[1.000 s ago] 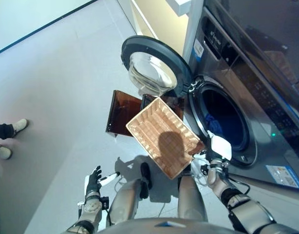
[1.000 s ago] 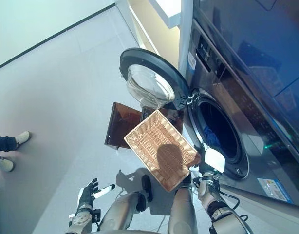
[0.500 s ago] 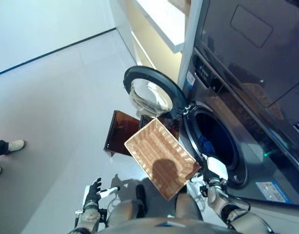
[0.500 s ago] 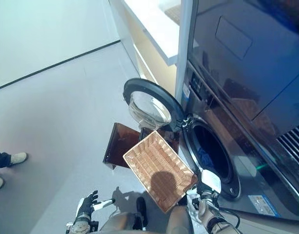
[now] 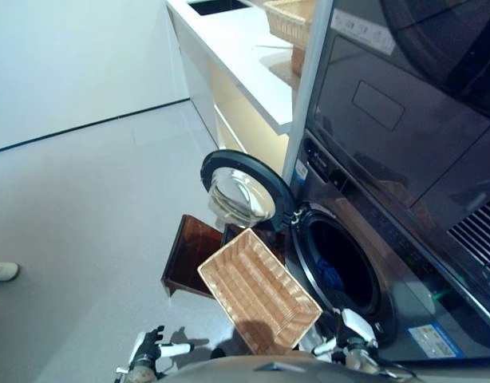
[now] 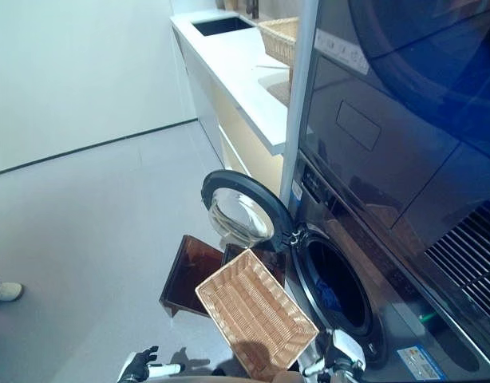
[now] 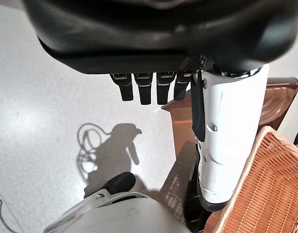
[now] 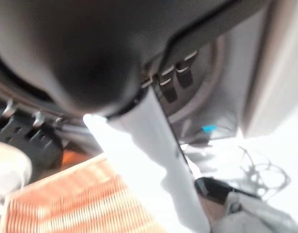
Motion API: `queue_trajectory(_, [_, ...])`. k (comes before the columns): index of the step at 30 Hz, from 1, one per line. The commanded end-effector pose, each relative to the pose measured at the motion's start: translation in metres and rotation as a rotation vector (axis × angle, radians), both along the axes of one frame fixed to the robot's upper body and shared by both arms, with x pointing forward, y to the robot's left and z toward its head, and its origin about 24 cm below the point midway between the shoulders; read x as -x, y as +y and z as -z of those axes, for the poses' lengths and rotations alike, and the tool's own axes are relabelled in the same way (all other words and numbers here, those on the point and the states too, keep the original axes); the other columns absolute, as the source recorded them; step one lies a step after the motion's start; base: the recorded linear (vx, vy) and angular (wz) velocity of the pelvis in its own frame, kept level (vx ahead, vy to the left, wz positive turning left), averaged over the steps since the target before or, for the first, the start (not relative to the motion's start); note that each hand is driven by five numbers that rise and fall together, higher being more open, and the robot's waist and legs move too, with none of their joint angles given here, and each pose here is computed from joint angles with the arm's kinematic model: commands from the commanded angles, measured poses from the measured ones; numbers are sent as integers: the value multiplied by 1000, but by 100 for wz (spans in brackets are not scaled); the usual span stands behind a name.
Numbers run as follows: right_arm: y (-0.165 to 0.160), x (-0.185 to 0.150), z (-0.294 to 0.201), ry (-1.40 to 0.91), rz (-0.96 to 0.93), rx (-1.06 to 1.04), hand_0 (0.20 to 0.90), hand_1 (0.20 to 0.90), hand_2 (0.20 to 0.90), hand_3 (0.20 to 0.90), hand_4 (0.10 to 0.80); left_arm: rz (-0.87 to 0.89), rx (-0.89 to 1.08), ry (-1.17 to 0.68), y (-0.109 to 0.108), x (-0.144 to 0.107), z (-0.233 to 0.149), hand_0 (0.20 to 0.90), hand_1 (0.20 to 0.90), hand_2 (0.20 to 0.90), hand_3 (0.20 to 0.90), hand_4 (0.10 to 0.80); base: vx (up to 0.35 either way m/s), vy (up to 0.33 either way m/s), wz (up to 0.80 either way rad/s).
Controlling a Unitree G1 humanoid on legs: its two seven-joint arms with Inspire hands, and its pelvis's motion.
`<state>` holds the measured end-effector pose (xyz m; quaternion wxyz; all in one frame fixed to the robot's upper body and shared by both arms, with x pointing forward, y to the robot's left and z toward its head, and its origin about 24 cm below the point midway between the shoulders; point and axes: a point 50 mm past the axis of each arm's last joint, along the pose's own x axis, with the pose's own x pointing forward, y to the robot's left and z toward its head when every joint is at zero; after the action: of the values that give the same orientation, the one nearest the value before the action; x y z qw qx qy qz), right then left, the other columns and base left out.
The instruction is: Pick up the clothes and place them into the washing machine
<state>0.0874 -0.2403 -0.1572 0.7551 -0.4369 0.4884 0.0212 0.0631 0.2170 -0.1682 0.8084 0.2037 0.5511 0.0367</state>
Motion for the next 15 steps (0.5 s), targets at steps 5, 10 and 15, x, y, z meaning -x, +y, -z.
queue_trajectory(5, [-1, 0, 1, 21, 57, -29, 900, 900, 900, 900, 800, 22, 17, 3, -6, -10, 0, 900, 900, 900, 900, 800, 5, -9, 1])
queue_trajectory(10, [1, 15, 5, 82, 81, -54, 900, 900, 900, 900, 800, 62, 24, 33, -8, -8, 2, 900, 900, 900, 900, 800, 33, -35, 1])
queue_trajectory(15, [6, 21, 8, 124, 75, -69, 900, 900, 900, 900, 800, 90, 39, 38, -13, -9, 2, 900, 900, 900, 900, 800, 9, -28, -2])
